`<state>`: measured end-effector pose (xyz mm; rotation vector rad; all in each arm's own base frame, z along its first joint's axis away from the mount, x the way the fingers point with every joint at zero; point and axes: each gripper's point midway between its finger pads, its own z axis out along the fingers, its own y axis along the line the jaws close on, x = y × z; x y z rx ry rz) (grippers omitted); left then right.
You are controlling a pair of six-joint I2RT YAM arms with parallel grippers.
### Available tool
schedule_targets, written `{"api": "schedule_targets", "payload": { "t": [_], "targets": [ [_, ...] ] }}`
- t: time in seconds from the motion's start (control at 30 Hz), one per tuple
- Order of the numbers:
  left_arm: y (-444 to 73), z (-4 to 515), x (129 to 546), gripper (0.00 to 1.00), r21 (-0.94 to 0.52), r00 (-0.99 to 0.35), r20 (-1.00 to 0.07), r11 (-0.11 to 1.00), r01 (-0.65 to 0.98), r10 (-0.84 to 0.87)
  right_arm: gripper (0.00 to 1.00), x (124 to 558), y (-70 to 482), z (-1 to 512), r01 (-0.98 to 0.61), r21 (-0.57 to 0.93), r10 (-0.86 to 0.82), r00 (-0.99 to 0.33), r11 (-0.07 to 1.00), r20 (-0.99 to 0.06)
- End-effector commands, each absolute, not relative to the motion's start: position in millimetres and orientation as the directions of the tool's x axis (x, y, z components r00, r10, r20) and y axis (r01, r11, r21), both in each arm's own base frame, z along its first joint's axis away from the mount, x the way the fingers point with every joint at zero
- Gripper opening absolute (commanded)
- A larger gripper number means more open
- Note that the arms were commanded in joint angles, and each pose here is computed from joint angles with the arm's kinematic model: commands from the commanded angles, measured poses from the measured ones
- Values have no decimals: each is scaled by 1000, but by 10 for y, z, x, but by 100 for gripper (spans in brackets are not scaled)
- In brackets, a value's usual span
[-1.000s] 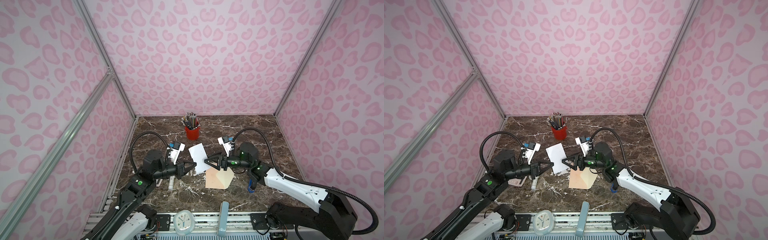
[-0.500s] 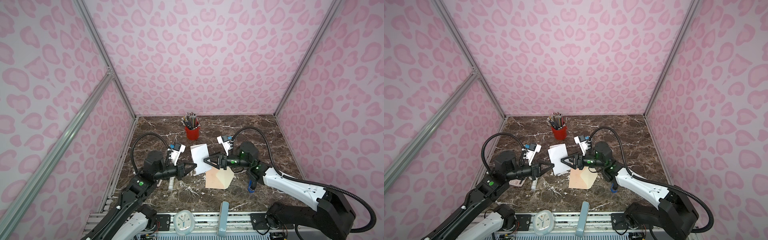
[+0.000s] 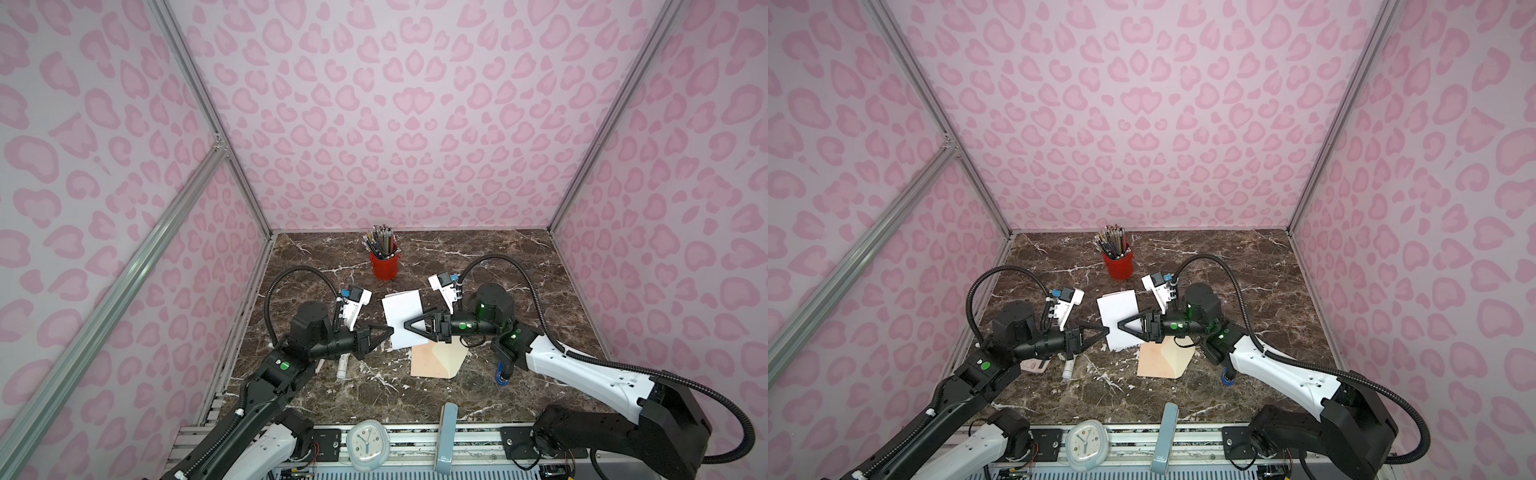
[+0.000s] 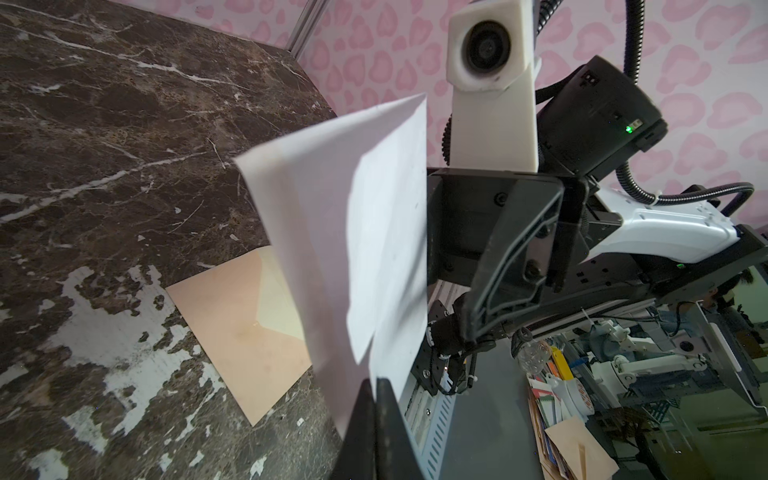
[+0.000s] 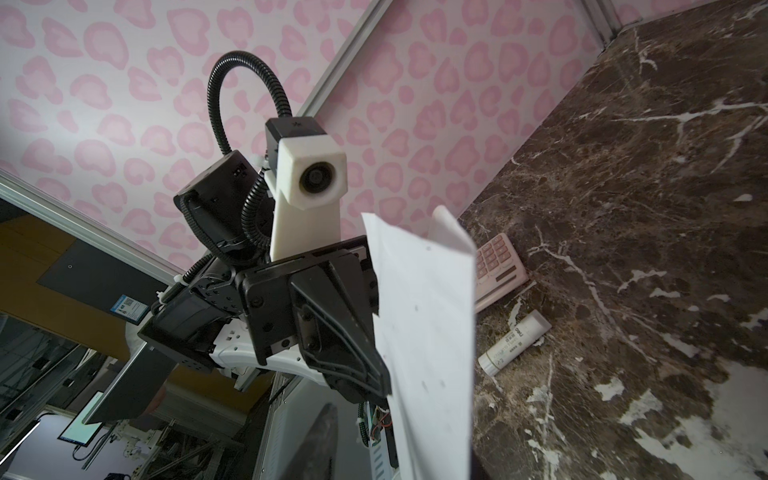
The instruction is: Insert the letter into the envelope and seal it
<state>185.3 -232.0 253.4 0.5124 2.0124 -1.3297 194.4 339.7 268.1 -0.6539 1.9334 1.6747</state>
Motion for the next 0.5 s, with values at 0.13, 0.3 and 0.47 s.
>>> {"api": "schedule_targets", "payload": {
  "t": [0.13,0.3,0.47],
  "targets": [
    [-2332,2599,1872,6,-634,-675,-737,395,665,-46,34,1944,3462,2568,-644,749,-70,-763,155,-642],
    [-2325,2584,1863,6,-632,-675,-737,397,665,-42,26,1952,3471,2545,-638,752,-72,-768,164,-636],
    [-2323,2556,1873,15,-633,-678,-734,405,660,-40,10,1962,3469,2519,-629,756,-76,-775,180,-627]
  ]
}}
